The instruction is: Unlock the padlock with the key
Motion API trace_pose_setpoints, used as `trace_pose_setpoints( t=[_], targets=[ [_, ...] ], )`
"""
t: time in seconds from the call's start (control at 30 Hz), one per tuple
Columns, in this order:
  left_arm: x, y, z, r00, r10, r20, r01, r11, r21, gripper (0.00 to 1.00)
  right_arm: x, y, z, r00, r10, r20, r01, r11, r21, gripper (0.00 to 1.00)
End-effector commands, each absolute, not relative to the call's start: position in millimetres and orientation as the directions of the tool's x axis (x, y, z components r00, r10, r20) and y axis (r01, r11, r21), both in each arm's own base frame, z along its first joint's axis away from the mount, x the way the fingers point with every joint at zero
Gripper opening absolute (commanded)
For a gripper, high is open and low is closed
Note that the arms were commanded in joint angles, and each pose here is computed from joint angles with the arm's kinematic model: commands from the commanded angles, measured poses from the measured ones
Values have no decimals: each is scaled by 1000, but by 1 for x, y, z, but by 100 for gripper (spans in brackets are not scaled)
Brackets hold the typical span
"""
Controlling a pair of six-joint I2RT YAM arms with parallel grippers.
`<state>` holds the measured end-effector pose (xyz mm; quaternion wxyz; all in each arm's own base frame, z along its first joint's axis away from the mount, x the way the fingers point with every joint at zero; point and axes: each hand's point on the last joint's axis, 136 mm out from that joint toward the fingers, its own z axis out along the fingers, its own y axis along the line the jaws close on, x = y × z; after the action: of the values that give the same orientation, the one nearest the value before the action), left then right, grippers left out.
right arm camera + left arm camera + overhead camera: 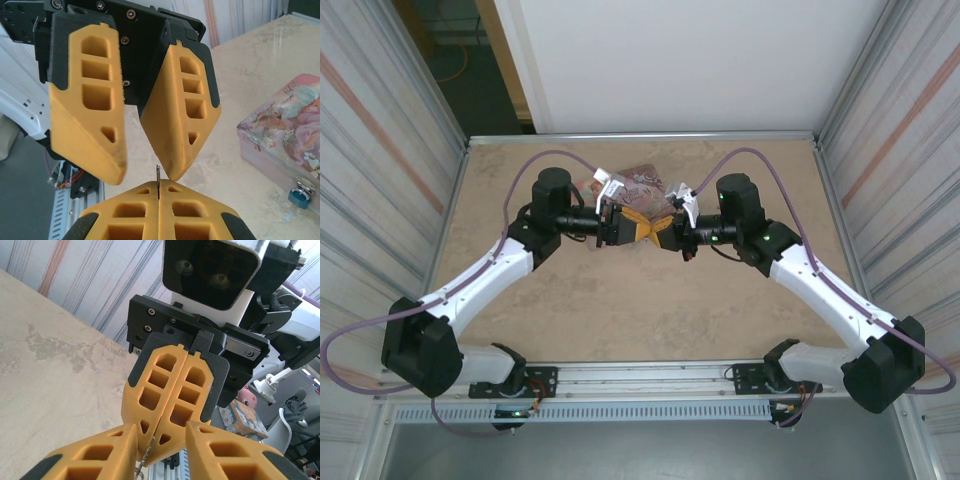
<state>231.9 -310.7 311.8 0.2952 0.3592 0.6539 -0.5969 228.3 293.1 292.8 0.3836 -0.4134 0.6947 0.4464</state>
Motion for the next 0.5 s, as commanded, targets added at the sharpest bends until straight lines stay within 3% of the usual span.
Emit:
trace_pose_setpoints(
  t=[0.0, 0.2, 0.47],
  targets=[
    [230, -314, 323, -527, 121, -841, 848, 2, -530, 28, 226, 299, 308, -327, -222, -919, -934, 222, 279, 0],
    [230, -314, 322, -527, 123, -841, 848, 5, -530, 20, 226, 299, 310, -326, -216, -920, -935, 220, 279, 0],
    [229, -311, 329, -497, 94, -862, 867, 30, -497, 0, 231, 295, 317, -378, -172, -909, -914, 226, 338, 0]
  ],
)
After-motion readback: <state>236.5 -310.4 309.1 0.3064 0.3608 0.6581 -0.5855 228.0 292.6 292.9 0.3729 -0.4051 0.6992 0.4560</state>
